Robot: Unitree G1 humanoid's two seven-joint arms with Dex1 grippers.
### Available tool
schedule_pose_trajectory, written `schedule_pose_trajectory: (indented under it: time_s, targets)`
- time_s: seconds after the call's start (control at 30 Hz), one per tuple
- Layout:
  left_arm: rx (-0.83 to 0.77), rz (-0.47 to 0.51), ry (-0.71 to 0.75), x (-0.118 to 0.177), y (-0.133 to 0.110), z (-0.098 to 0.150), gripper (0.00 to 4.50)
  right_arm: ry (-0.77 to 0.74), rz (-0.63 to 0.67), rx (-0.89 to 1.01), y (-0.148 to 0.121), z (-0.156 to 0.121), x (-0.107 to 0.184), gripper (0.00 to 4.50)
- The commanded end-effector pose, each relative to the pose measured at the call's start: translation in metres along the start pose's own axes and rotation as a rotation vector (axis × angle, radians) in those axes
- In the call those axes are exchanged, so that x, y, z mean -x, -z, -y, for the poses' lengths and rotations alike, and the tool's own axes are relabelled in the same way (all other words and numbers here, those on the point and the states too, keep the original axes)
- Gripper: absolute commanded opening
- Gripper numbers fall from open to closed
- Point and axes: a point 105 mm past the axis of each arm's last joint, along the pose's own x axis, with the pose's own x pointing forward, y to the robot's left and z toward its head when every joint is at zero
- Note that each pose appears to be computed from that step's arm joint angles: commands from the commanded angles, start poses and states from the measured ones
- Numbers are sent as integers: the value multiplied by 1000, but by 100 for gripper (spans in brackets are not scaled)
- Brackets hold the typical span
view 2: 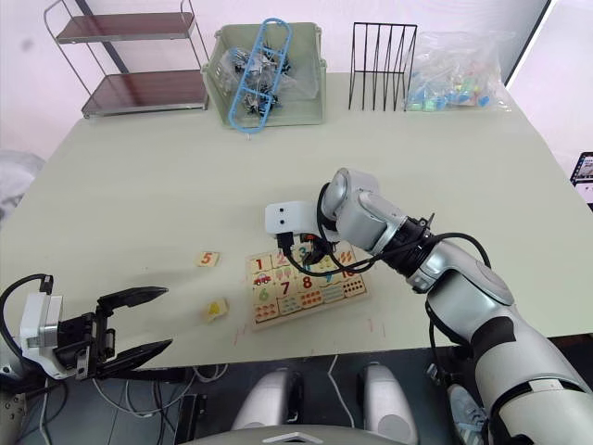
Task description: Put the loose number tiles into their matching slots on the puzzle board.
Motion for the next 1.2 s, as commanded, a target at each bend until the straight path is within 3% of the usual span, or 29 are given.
schedule_pose_trajectory:
  time_s: [0.03,0.33,0.7,0.8,1.0,1.03,1.2]
  targets:
    - [-33,-1,-9,5,-5,-2,450,15,25,21,-5,4,6,449]
    - [-34,0,-9,6,-3,-2,450,28,102,-1,-9,8,16,449]
    - [-40,0,-18,7,-2,-4,450,60,348,-85,-8,9,33,449]
    - [-40,-1,-18,7,-2,-4,450,90,408,-122,-3,11,37,342]
    - [-42,-4,-16,7,-1,-6,450,163,554,-182,5,16,41,25]
    - [-43,-5,-16,7,-1,-6,450,172,577,-191,6,16,40,6]
    - [-46,-7,-19,8,-1,-7,450,194,671,-236,8,12,34,6]
